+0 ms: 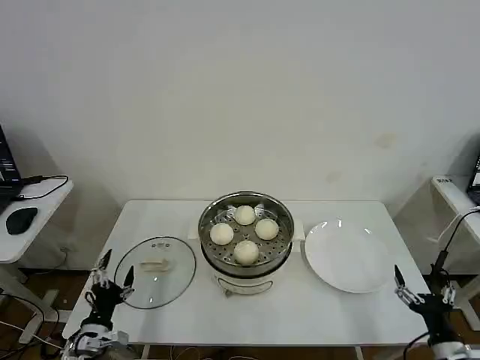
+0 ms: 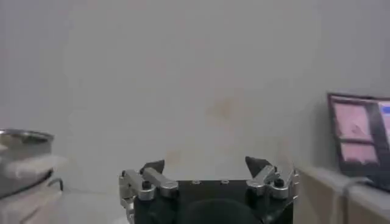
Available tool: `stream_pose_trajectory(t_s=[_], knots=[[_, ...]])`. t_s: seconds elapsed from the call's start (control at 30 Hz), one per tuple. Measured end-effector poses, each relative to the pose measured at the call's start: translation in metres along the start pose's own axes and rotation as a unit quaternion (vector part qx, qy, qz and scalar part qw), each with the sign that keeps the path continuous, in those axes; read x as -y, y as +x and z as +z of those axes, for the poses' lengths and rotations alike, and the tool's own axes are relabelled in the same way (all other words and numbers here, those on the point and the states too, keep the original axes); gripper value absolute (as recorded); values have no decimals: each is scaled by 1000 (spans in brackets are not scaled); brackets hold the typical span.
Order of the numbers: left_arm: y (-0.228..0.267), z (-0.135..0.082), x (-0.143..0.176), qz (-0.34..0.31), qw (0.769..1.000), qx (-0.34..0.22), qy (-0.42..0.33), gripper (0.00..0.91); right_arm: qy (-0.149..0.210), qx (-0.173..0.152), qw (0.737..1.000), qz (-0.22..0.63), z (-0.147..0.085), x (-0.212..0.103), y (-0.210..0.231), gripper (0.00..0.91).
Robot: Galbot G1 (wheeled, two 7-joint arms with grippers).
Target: Take steamed baozi put them in steamer then cover it.
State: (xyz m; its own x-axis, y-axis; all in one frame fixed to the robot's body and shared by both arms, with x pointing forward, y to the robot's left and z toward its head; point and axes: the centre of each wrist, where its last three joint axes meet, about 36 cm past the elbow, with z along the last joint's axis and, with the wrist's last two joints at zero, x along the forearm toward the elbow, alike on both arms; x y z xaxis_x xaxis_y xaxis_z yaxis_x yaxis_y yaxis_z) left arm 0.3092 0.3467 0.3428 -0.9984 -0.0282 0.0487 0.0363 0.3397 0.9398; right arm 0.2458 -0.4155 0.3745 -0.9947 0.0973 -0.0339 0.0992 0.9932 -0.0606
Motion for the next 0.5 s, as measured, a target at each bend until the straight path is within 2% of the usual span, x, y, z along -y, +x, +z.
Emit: stream_pose_trajectory(t_s=[0.2,0.5], knots=[[-15,6,9,33,997,14,-68,907,-7,-11,1000,13,-6,1,15,907],[-33,6,27,63,991,24,-116,907,-9,-15,1000,22,-15,0,28,907]])
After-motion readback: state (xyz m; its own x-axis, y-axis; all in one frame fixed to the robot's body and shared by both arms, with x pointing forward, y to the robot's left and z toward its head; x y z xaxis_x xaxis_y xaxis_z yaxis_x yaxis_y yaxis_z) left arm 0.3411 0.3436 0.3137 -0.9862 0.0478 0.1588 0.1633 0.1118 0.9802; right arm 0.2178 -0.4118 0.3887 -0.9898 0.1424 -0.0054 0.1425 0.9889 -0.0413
